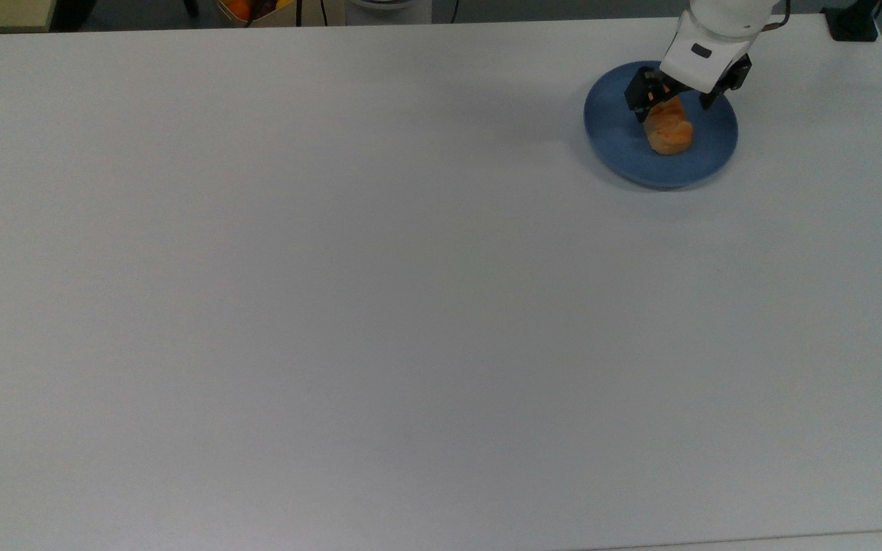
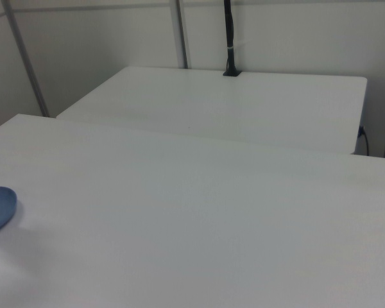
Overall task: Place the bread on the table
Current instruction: 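Lower the open gripper over the orange bread roll on the plate, then close the gripper on the bread roll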
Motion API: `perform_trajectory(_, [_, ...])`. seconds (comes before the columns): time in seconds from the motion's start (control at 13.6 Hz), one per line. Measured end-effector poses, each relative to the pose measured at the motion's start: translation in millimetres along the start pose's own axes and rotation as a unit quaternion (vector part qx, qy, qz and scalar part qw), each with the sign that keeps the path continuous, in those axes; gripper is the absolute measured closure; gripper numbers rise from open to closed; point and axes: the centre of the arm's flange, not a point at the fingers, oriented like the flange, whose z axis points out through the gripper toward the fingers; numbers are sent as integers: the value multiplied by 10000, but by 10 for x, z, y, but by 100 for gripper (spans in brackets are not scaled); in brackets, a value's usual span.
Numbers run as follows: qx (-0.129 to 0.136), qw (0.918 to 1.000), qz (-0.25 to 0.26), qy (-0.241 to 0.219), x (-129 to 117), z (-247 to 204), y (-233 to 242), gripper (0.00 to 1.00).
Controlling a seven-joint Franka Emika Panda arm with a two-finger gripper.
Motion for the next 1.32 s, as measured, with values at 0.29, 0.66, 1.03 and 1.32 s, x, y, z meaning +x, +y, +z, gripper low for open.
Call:
perform_trajectory(0.29, [85, 9999, 13, 85, -65, 216, -51, 0])
perform_trajectory(0.66, [-92, 9999, -97, 68, -128, 380, -50, 2])
perform_trajectory(1.03, [-119, 9999, -111, 44, -138, 419, -45, 37])
perform_trajectory(1.32, [-113, 9999, -109, 63, -132, 398, -45, 61])
